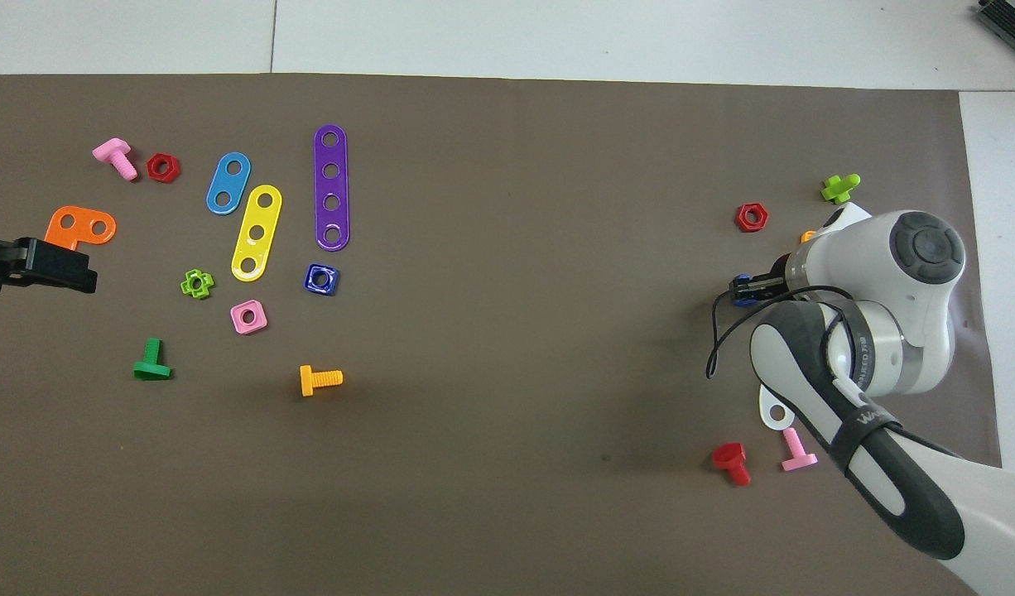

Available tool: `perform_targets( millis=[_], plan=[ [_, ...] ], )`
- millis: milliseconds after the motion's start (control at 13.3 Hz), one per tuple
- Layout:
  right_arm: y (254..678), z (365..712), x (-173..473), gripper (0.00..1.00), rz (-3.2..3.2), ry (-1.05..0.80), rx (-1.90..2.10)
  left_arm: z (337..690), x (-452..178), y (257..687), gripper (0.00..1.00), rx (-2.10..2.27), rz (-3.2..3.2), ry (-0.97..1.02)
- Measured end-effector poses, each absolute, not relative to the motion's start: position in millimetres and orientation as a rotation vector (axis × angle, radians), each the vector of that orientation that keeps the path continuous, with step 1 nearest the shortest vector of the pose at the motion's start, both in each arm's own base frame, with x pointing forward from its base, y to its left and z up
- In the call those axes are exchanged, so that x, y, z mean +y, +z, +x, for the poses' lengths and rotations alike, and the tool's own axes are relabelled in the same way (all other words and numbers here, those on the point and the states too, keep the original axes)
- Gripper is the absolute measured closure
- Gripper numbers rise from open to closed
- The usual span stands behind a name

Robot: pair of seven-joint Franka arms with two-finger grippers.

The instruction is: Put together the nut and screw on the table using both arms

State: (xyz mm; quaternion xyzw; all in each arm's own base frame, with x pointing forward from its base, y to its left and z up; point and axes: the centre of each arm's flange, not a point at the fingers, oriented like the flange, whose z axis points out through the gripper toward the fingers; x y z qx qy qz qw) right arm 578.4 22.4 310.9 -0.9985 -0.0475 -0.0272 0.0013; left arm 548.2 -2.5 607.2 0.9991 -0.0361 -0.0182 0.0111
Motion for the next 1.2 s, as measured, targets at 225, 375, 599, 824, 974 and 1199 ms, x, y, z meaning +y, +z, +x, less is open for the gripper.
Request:
perform_targets(
  millis=[225,375,599,824,974,1199],
  plan=[
    [310.3,578.5,22.2,0.61,-3.134,-0.092,-0.149,548.2,-2.5,607.2,0.0,-0.113,3.117,-0.057],
    [308.4,579.2,22.2,0.6,-3.134,-0.107,-0.149,548.2,-2.5,607.2,0.0,-0.113,3.117,-0.057],
    [305.6,579.2,22.2,0.61,-3.134,-0.106,-0.148,548.2,-2.5,607.2,0.0,-0.113,3.117,-0.057],
    [305.3,579.4,18.5,0.81,-3.135,-0.105,-0.138,548.2,-2.5,607.2,0.0,-0.113,3.117,-0.057],
    [305.4,579.5,13.2,0.81,-3.136,-0.105,-0.124,548.2,-2.5,607.2,0.0,-0.113,3.117,-0.057],
    [311.5,583.4,14.0,0.81,-3.135,-0.118,-0.12,548.2,-2.5,607.2,0.0,-0.113,3.117,-0.057]
  ],
)
